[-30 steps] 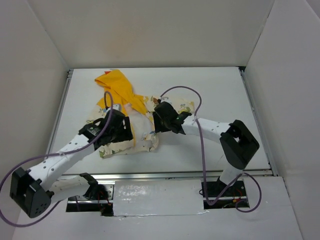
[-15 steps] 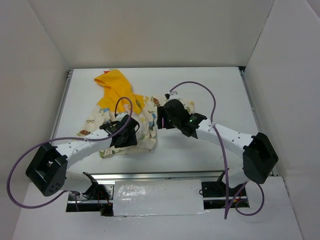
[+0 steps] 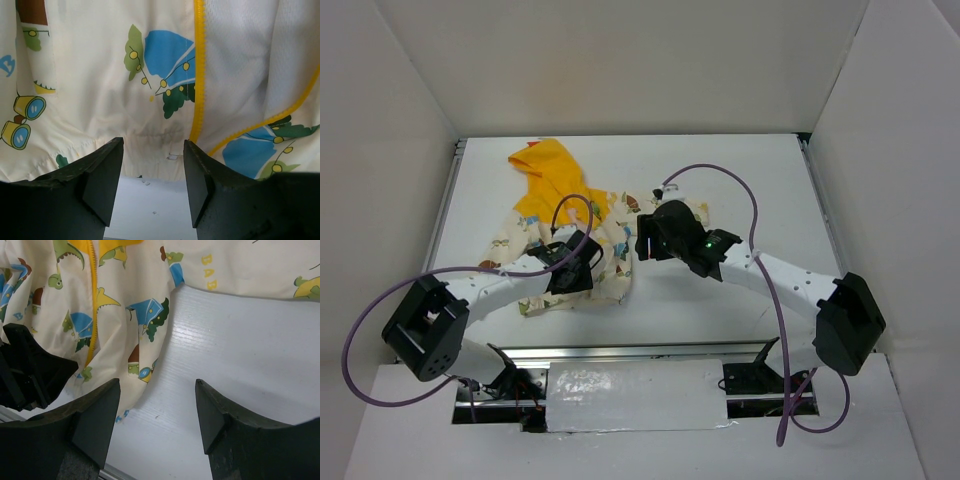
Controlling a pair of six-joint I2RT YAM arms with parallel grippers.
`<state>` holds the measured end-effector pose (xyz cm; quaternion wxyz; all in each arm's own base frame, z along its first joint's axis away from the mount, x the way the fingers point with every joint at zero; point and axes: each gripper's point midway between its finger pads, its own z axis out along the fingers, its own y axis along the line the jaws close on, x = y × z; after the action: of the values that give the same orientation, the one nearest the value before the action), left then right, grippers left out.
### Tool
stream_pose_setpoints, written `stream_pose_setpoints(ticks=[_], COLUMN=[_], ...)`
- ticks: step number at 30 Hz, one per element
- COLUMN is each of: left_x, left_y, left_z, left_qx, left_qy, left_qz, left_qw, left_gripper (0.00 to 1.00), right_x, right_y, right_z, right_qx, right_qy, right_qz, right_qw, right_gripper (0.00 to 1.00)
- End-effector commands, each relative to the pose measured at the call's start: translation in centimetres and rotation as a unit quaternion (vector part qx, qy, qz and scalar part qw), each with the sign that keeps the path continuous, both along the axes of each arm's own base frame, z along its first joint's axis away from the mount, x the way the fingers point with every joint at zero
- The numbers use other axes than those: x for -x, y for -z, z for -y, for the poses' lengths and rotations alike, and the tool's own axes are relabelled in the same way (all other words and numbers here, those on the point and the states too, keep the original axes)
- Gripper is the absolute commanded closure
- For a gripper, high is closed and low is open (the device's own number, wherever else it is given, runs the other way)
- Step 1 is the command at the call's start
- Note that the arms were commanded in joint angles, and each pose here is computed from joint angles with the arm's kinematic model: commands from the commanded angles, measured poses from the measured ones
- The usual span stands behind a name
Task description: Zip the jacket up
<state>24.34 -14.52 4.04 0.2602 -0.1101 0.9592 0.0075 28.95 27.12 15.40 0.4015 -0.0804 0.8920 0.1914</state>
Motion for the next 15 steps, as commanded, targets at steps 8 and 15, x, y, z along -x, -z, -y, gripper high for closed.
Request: stream_pose_setpoints(ticks=[8, 15], left_x=[-1.1, -1.2], left_y=[1.5, 2.0], left_z=[0.1, -0.3], left_qx=[-0.007, -0.001], left_qy=[0.001, -0.007], left_qz=[0.008, 0.006], left_qw=[1.000, 1.000], left_gripper=[0.36, 0.69], right_x=[0.2, 0.5], right_y=[-1.0, -1.5], right_z=[-0.1, -0.1], right_qx=[-0.011, -0.015], right_qy=[-0.014, -0.018], right_qz=[0.015, 0.017], right_qw=[1.000, 1.000], right_gripper=[0.32, 0.32])
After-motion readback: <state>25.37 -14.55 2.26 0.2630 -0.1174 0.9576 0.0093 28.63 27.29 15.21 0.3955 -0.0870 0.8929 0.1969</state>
